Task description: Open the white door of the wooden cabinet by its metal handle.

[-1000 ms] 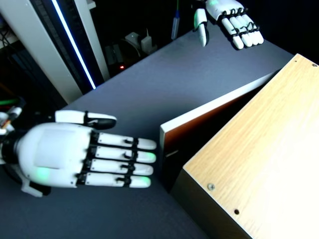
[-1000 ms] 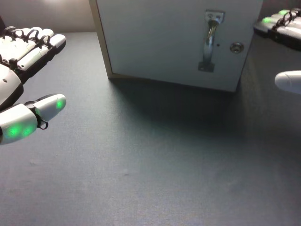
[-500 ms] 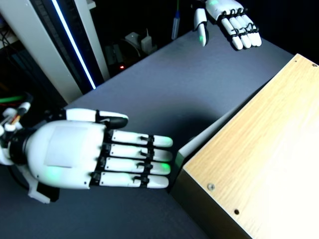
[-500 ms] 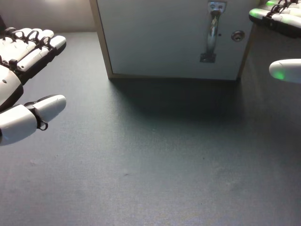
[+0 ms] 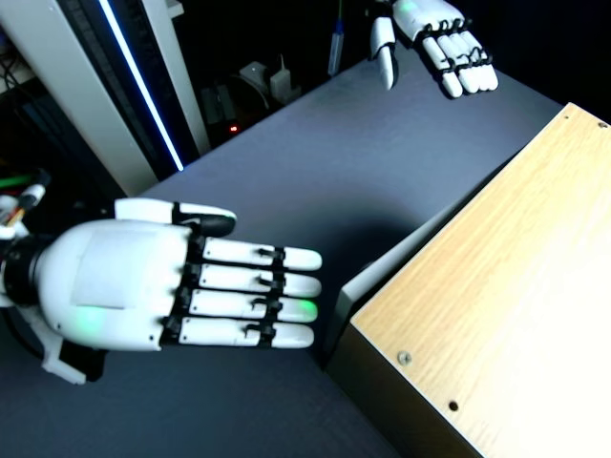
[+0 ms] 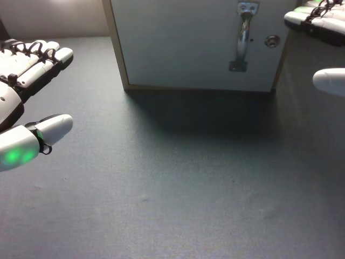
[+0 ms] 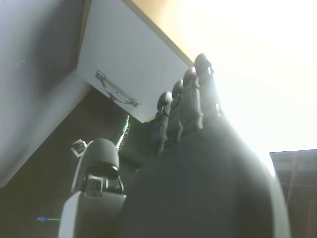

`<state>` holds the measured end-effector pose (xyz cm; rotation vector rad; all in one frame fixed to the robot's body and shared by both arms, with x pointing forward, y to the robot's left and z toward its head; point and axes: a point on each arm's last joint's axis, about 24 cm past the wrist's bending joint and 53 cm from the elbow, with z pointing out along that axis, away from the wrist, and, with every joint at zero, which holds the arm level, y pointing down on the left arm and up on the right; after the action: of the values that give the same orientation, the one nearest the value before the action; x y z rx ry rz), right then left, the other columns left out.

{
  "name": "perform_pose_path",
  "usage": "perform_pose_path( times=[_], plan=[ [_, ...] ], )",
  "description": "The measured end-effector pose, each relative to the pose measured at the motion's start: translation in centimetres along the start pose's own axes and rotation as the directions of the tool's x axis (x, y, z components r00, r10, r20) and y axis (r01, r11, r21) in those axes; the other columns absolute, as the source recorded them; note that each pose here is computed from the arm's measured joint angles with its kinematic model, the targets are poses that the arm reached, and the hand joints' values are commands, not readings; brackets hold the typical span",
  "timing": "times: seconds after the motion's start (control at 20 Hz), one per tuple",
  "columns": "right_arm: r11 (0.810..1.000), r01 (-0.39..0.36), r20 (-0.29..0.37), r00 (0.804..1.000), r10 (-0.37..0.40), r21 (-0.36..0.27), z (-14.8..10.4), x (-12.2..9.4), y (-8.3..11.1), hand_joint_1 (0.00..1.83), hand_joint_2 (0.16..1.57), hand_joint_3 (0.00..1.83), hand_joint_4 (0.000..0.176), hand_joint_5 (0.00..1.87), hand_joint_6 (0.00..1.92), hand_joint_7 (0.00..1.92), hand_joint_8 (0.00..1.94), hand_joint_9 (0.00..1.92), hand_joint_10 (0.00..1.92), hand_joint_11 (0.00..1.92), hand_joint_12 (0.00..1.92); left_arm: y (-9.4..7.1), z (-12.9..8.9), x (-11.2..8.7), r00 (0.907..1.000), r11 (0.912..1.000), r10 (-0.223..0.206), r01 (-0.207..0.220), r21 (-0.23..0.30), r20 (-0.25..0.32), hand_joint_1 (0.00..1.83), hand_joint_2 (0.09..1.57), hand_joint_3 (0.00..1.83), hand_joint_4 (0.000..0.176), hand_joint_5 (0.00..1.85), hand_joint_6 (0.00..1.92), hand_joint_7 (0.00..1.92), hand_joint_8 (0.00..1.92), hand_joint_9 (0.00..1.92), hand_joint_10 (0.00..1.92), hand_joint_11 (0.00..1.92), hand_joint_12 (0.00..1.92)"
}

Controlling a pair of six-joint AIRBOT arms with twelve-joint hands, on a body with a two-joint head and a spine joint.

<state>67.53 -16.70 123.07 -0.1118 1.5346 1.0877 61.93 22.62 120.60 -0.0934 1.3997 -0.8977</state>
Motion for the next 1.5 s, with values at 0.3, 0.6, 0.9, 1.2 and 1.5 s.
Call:
perform_pose_path(
  times=[0.3, 0.6, 0.9, 1.2, 1.5],
  plan=[
    [0.999, -0.007, -0.024, 1.000, 0.006, -0.048, 0.1, 0.9, 1.4, 0.03, 1.46, 0.01, 0.000, 0.00, 0.00, 0.00, 0.00, 0.00, 0.00, 0.00, 0.00, 0.0, 0.0, 0.0, 1.0000, 1.0000, -0.001, 0.001, -0.001, 0.000, 0.00, 1.43, 0.00, 0.000, 0.04, 0.00, 0.02, 0.00, 0.03, 0.00, 0.00, 0.26],
    [1.000, -0.003, -0.050, 0.999, 0.003, -0.001, -1.5, 1.1, 0.2, 0.03, 1.47, 0.00, 0.000, 0.00, 0.00, 0.00, 0.00, 0.00, 0.00, 0.00, 0.00, 0.2, -0.2, 0.0, 1.0000, 1.0000, -0.006, 0.006, -0.005, 0.000, 0.00, 1.43, 0.00, 0.000, 0.04, 0.00, 0.04, 0.00, 0.05, 0.00, 0.00, 0.29],
    [0.995, -0.017, -0.012, 1.000, 0.018, 0.096, -1.5, -0.1, -3.3, 0.00, 1.33, 0.00, 0.000, 0.00, 0.00, 0.00, 0.00, 0.00, 0.00, 0.00, 0.00, 0.3, -0.2, 0.1, 0.9999, 0.9999, -0.013, 0.013, -0.008, -0.003, 0.00, 1.42, 0.00, 0.000, 0.05, 0.00, 0.05, 0.00, 0.07, 0.01, 0.00, 0.37],
    [0.993, -0.012, -0.023, 1.000, 0.015, 0.118, 0.1, 0.9, -4.1, 0.00, 1.34, 0.00, 0.000, 0.00, 0.00, 0.00, 0.00, 0.00, 0.00, 0.00, 0.00, 0.3, -0.2, 0.2, 0.9999, 0.9998, -0.016, 0.016, -0.008, -0.004, 0.00, 1.41, 0.00, 0.000, 0.03, 0.00, 0.03, 0.00, 0.06, 0.00, 0.00, 0.32],
    [0.990, -0.015, 0.002, 1.000, 0.015, 0.142, 0.4, -0.2, -5.0, 0.00, 1.30, 0.00, 0.000, 0.00, 0.00, 0.00, 0.00, 0.00, 0.00, 0.00, 0.00, 0.2, -0.2, 0.6, 0.9998, 0.9998, -0.017, 0.017, -0.007, -0.014, 0.00, 1.42, 0.00, 0.000, 0.04, 0.00, 0.03, 0.00, 0.03, 0.00, 0.00, 0.23]
  ],
)
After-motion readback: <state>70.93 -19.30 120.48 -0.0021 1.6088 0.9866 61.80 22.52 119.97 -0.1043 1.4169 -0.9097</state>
